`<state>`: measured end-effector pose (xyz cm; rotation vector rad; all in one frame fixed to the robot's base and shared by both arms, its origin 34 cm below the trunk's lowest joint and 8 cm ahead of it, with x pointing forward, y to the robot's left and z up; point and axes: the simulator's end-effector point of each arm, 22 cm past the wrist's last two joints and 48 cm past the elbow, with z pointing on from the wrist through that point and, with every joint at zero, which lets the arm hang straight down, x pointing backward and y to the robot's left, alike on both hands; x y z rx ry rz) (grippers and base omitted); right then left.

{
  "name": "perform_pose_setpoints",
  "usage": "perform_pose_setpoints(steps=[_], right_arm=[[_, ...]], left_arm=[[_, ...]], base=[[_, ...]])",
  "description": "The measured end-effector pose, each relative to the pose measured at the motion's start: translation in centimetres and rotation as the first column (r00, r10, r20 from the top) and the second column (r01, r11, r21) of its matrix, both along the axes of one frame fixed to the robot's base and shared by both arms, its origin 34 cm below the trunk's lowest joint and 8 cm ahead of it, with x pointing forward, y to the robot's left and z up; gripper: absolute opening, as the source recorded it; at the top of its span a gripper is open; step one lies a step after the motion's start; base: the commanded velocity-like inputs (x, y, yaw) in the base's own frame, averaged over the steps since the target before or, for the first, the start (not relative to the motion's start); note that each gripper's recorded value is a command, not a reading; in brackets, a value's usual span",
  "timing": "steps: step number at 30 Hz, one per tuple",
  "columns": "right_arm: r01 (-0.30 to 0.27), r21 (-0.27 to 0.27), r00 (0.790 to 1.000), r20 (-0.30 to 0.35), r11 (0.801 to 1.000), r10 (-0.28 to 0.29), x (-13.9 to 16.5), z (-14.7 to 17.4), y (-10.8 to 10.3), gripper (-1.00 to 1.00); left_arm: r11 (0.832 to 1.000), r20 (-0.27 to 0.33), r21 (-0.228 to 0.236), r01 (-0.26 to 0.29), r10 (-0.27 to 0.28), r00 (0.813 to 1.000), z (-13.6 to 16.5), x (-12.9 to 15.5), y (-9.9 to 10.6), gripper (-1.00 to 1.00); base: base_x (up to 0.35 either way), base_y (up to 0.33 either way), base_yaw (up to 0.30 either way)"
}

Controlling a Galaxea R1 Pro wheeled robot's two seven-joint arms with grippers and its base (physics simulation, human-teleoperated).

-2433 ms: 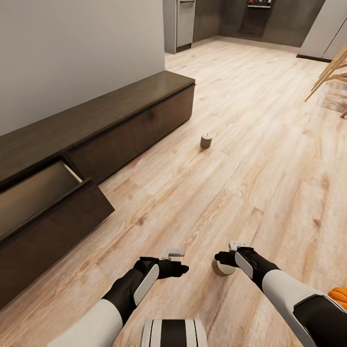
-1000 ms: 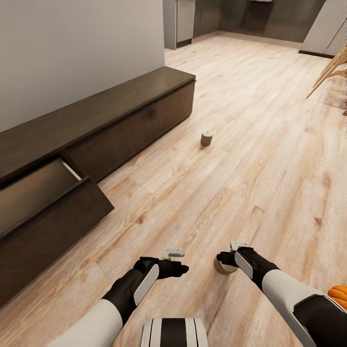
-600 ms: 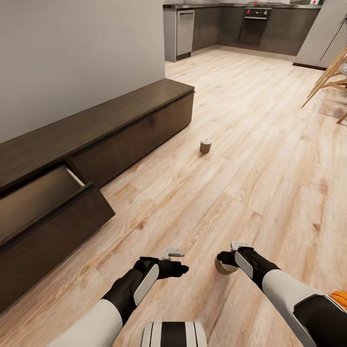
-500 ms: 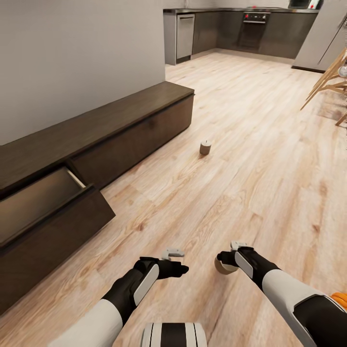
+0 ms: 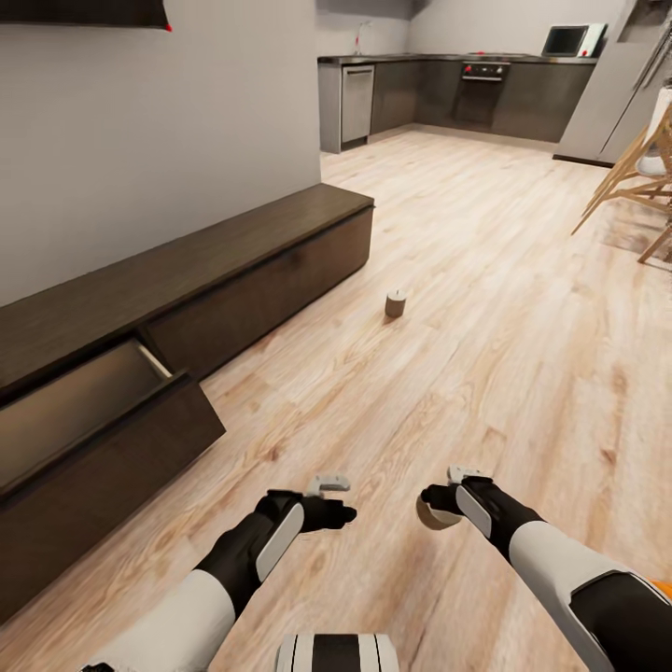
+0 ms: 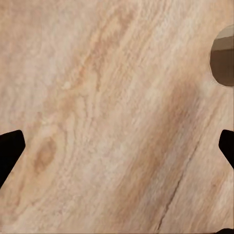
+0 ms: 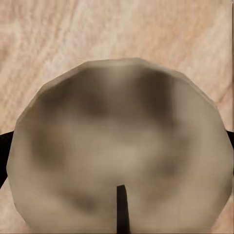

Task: Place each of the two pumpkins and all three candles from the living room inside a cabinet in the living room (use any cabinet), then make sure every cabinet is closed, and position the cauldron so it is next to a table in the living room.

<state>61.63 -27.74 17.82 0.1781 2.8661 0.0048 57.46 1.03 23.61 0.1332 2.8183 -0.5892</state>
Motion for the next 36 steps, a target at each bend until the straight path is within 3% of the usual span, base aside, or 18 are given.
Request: perform_pose_setpoints(steps=[10,17,36], right_arm=[[-0.007,0.022,0.997,0.072,1.0,0.006,2.7,3.3,1.0,-1.0],[-0.022,0.038,0.995,0.093,0.999,0.019,3.9,5.5,1.7,-1.0],[-0.033,0.039,0.992,0.126,0.999,0.028,4.9,9.9,1.9,-1.0]], left_arm=[[1.0,0.039,0.01,-0.011,0.011,0.999,2.0,1.2,0.7,1.0],[0.998,0.054,-0.007,-0.07,0.07,0.996,3.5,2.6,1.8,1.0],[0.997,0.078,0.021,-0.079,0.077,0.994,5.6,2.6,3.2,1.0]], base=[[0.0,0.0,0.0],[0.0,0.0,0.0],[0.0,0.0,0.0]])
